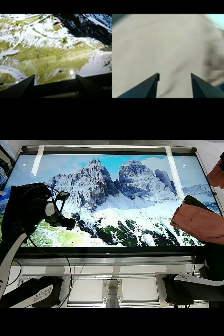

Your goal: Fold the clothes and pants, and hang the long-sleeved shirts on hangers.

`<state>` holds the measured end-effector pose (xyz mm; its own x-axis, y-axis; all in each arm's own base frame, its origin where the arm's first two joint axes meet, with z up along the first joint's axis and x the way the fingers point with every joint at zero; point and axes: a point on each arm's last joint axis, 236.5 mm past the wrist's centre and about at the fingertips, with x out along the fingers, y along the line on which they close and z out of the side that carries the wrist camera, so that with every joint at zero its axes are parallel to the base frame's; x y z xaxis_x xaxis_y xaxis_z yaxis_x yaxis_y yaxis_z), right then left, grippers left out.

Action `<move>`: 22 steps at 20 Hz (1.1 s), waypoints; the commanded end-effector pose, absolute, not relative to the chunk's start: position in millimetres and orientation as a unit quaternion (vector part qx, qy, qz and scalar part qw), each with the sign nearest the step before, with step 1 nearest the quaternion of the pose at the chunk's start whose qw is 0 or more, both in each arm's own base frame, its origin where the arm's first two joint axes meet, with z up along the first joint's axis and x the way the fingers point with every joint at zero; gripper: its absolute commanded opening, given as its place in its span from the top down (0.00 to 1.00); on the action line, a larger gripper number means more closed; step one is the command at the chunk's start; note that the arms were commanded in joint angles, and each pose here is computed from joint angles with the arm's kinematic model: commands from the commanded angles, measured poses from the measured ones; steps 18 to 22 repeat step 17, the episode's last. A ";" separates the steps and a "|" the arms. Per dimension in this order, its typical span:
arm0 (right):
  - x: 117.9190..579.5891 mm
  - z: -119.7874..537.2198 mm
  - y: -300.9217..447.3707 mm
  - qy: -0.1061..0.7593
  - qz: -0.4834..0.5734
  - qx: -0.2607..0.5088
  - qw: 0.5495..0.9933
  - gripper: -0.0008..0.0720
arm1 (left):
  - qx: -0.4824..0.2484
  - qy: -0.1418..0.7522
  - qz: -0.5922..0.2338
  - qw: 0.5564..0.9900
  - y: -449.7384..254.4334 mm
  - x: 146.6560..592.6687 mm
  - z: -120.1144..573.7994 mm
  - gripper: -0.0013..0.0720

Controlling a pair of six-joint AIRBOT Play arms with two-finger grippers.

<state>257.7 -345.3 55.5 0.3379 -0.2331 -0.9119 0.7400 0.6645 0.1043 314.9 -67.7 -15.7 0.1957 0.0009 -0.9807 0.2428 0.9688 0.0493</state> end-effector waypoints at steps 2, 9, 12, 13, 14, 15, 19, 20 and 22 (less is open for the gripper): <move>299.2 93.4 -262.5 0.456 -0.210 0.238 0.831 0.41 | 0.097 0.629 -0.079 0.767 -67.7 314.9 -15.7 0.18; 276.3 14.7 -46.1 0.586 0.020 0.228 0.778 0.98 | 0.097 0.629 -0.079 0.767 -67.7 314.9 -15.7 0.18; 233.2 -35.0 27.7 0.639 0.095 0.184 0.741 0.98 | 0.097 0.629 -0.079 0.767 -67.7 314.9 -15.7 0.18; 221.6 -45.2 42.6 0.649 0.112 0.170 0.733 0.98 | 0.097 0.629 -0.079 0.767 -67.7 314.9 -15.7 0.18; 208.7 -54.3 58.0 0.659 0.132 0.154 0.725 0.98 | 0.097 0.629 -0.079 0.767 -67.7 314.9 -15.7 0.18; 198.6 -60.2 70.5 0.665 0.150 0.138 0.719 0.98 | 0.097 0.629 -0.079 0.767 -67.7 314.9 -15.7 0.18; 180.9 -65.3 94.6 0.673 0.193 0.096 0.708 0.98 | 0.097 0.629 -0.079 0.767 -67.7 314.9 -15.7 0.18; 180.9 -65.3 94.6 0.673 0.193 0.096 0.708 0.98 | 0.097 0.629 -0.079 0.767 -67.7 314.9 -15.7 0.18; 180.9 -65.3 94.6 0.673 0.193 0.096 0.708 0.98 | 0.097 0.629 -0.079 0.767 -67.7 314.9 -15.7 0.18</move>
